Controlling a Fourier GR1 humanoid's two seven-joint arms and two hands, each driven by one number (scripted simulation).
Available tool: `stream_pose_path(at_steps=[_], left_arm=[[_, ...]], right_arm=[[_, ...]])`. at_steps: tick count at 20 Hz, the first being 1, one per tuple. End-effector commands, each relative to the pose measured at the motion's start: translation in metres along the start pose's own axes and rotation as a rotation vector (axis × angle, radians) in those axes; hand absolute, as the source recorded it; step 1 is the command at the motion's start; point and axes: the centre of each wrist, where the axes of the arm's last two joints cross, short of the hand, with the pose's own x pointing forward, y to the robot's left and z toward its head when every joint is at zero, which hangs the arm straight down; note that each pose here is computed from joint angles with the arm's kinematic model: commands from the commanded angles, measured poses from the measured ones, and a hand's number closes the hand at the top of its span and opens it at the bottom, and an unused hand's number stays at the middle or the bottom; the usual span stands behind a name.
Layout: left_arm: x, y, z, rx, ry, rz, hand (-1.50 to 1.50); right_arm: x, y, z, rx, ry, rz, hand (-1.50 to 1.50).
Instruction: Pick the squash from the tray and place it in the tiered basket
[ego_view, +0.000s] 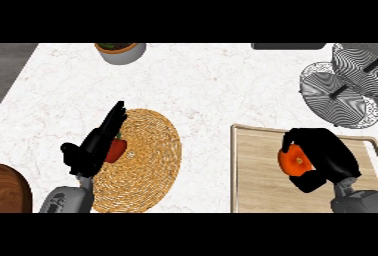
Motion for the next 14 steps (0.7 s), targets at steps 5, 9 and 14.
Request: stream_pose_path(at_steps=[5,9,14], left_arm=[[0.009,-0.011,0.004,0.011,0.0,0.007,0.0],[0.004,0.01,0.01,0.054,-0.01,0.005,0.0],[0.0,0.0,0.011,0.004,-0.015,0.022,0.0]], right_arm=[[-0.108,-0.021,0.035,-0.04,0.148,-0.002,1.5],[-0.198,-0.049,0.087,-0.032,0.451,-0.036,1.5],[-0.265,-0.087,0.14,-0.178,0.529,-0.108,1.5]])
